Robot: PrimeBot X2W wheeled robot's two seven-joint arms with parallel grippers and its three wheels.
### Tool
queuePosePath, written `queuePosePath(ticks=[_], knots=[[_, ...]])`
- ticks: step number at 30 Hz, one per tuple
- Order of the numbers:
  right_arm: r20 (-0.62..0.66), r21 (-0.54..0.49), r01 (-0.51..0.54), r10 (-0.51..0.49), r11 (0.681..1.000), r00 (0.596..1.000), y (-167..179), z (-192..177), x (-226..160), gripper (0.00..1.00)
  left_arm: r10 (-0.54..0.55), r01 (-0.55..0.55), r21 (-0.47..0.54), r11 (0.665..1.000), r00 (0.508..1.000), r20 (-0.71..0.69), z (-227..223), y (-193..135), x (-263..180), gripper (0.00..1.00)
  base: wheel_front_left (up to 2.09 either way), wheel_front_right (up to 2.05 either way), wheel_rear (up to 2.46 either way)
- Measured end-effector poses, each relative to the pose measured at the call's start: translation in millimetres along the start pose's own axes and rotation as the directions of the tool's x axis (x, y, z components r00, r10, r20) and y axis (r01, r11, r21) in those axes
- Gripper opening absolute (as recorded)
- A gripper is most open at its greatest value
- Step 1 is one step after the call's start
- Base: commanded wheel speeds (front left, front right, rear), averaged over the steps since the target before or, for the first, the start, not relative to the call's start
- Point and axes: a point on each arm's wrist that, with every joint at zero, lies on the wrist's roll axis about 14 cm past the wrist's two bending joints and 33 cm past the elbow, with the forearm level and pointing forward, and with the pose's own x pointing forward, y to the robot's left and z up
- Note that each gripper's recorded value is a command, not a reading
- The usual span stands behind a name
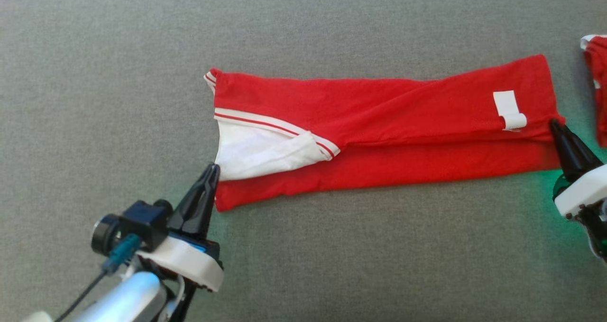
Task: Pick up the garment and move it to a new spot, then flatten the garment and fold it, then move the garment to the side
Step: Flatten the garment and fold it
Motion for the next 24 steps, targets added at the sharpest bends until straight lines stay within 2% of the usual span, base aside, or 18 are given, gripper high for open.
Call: queuePosePath(ticks=[1,2,7,15,20,24], knots=[[0.008,0.001,0.001,-0.001,1.0,1.0,1,1,-1,1.0,0.002,-0.002,-0.002,1.0,1.0,-0.004,-2,-1,0,0.77,0.0,0.0,0.0],[0.016,0.005,0.004,-0.004,1.0,1.0,1,2,-3,1.0,0.005,-0.005,-0.003,1.0,1.0,0.0,-3,-3,1,1.0,0.0,0.0,0.0],[0.028,0.024,0.036,-0.036,0.999,0.999,-5,-6,-24,1.0,0.022,-0.023,0.006,1.0,0.998,0.064,5,-12,-2,1.0,0.0,0.0,0.0],[0.089,0.095,0.065,-0.074,0.993,0.993,1,-18,-55,1.0,0.115,-0.114,-0.016,0.993,0.986,0.124,4,-21,-23,1.0,0.0,0.0,0.0],[0.114,0.148,0.094,-0.111,0.984,0.987,3,-27,-68,1.0,0.183,-0.188,-0.002,0.982,0.952,0.247,28,-28,-40,1.0,0.0,0.0,0.0],[0.134,0.182,0.109,-0.135,0.977,0.982,6,-23,-59,1.0,0.254,-0.264,-0.008,0.964,0.917,0.307,32,-27,-62,1.0,0.0,0.0,0.0]])
